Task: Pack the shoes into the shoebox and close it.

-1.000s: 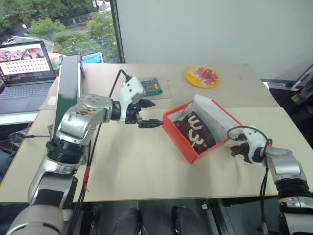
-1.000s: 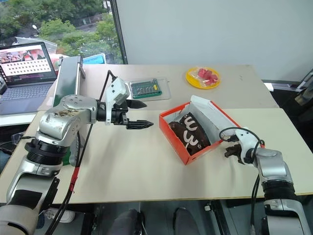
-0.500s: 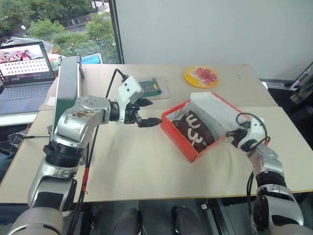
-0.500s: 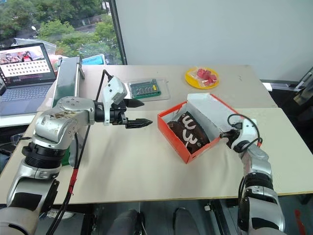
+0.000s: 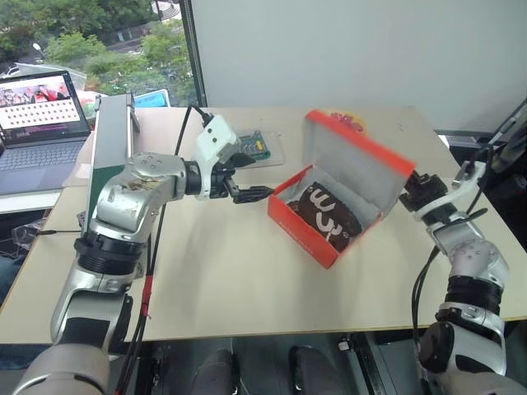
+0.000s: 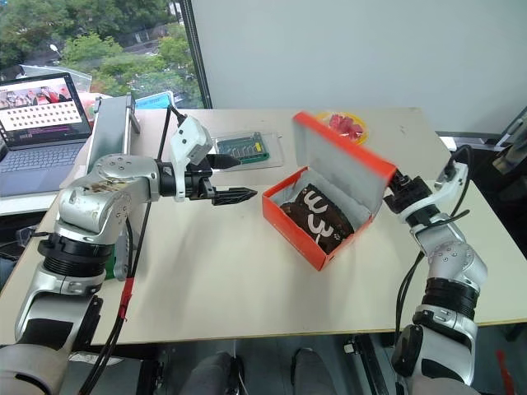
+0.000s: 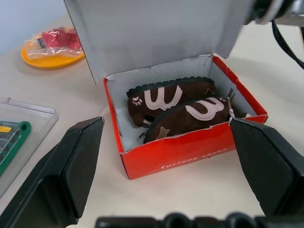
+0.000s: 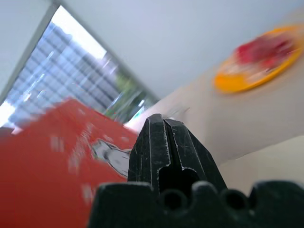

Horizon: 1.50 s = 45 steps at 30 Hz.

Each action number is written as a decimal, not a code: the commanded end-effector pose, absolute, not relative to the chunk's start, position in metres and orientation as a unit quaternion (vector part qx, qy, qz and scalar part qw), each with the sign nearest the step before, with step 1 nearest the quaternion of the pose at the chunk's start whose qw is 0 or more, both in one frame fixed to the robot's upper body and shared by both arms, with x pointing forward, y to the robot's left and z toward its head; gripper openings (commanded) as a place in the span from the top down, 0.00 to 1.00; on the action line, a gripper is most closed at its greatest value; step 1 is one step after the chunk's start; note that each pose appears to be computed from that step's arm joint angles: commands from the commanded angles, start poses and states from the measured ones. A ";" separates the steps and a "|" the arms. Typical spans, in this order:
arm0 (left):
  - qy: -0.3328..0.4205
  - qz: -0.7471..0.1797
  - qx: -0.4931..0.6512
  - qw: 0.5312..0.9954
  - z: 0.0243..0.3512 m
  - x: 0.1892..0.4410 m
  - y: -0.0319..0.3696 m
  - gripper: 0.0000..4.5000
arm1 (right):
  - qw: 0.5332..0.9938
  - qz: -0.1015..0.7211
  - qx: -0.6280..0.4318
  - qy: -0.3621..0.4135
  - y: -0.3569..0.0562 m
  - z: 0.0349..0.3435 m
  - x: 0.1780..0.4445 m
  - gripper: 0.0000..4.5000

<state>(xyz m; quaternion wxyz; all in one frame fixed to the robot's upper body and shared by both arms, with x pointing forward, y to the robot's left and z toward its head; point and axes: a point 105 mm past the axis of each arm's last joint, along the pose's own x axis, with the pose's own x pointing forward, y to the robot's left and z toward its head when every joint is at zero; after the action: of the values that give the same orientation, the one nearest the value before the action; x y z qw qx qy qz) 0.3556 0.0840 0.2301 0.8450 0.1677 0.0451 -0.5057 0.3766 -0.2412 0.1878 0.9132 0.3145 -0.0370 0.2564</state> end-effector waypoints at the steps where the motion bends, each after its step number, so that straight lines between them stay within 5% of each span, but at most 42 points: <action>1: 0.011 -0.491 0.177 0.853 0.248 0.357 0.088 0.00 | 0.902 0.341 0.266 -0.003 -0.207 0.203 0.364 0.98; 11: 0.026 -0.462 0.154 0.873 0.227 0.361 0.092 0.00 | 0.892 0.395 0.176 0.131 -0.138 0.158 0.370 0.98; 17: 0.039 -0.421 0.124 0.898 0.206 0.367 0.105 0.00 | 0.905 0.361 0.122 0.190 -0.136 0.118 0.377 0.98; 26: 0.018 -0.395 0.117 0.911 0.190 0.362 0.146 0.00 | 0.922 0.341 0.089 0.159 -0.150 0.134 0.379 0.98; 30: -0.004 -0.399 0.101 0.911 0.192 0.356 0.145 0.00 | 0.954 0.294 0.014 0.064 -0.177 0.178 0.379 0.98; 36: -0.014 -0.424 0.076 0.902 0.190 0.347 0.127 0.00 | 0.966 0.249 -0.065 0.010 -0.208 0.203 0.358 0.58; 42: -0.006 -0.433 0.051 0.900 0.176 0.341 0.108 0.00 | 0.976 0.201 -0.084 0.008 -0.235 0.185 0.339 0.13; 45: -0.002 -0.405 0.031 0.914 0.164 0.345 0.107 0.00 | 0.988 0.121 -0.098 -0.015 -0.258 0.180 0.337 0.00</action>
<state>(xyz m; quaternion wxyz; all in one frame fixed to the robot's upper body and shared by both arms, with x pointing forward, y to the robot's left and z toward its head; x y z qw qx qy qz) 0.3441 0.1080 0.1573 0.9073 0.0297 0.0209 -0.4189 0.3383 -0.2427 0.1545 0.9814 -0.0659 0.0471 0.1738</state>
